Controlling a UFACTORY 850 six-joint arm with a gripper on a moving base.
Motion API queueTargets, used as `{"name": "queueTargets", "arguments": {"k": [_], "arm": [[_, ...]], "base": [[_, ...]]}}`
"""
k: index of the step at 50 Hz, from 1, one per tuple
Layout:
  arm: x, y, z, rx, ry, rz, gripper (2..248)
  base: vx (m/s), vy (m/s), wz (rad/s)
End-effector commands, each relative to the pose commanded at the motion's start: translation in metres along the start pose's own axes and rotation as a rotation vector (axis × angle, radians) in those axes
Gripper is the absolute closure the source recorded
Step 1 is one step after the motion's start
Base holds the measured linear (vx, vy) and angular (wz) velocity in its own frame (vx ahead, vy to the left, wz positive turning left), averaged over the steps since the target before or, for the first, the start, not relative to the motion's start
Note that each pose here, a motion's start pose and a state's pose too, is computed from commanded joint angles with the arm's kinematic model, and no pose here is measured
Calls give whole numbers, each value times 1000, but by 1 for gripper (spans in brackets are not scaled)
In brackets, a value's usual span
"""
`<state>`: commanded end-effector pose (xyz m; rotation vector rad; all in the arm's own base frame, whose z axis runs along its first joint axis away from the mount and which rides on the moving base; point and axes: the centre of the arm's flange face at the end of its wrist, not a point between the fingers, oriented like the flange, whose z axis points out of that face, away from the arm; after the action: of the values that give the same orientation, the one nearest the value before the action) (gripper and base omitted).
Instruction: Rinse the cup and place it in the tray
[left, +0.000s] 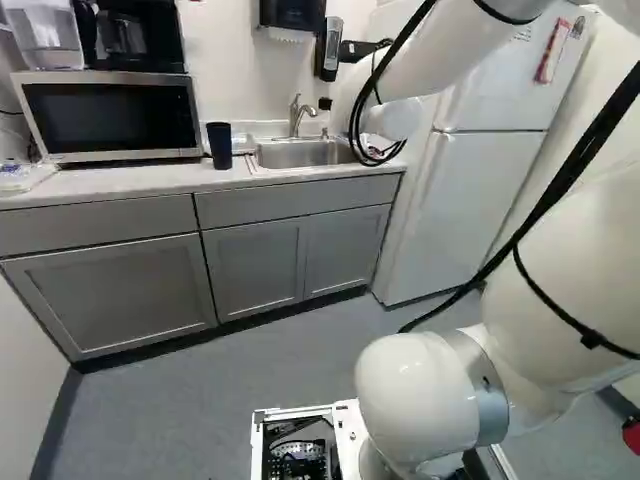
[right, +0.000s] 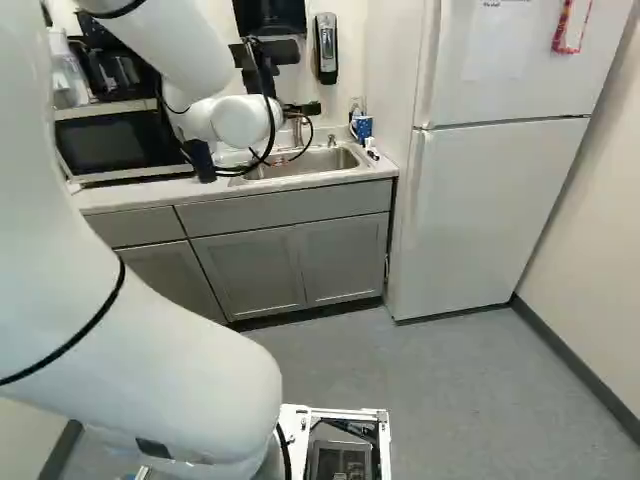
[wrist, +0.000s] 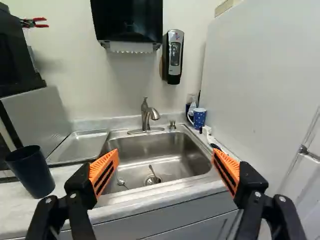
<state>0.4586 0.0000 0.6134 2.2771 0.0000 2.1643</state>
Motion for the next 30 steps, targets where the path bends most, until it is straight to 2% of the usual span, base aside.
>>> {"name": "queueTargets", "arguments": {"k": [5, 16, 30], "arm": [[0, 0, 0, 0, 0, 0, 3], [0, 0, 0, 0, 0, 0, 3], [0, 0, 0, 0, 0, 0, 3]], "base": [[-10, -89, -241], [14, 4, 15], [73, -5, 153]]}}
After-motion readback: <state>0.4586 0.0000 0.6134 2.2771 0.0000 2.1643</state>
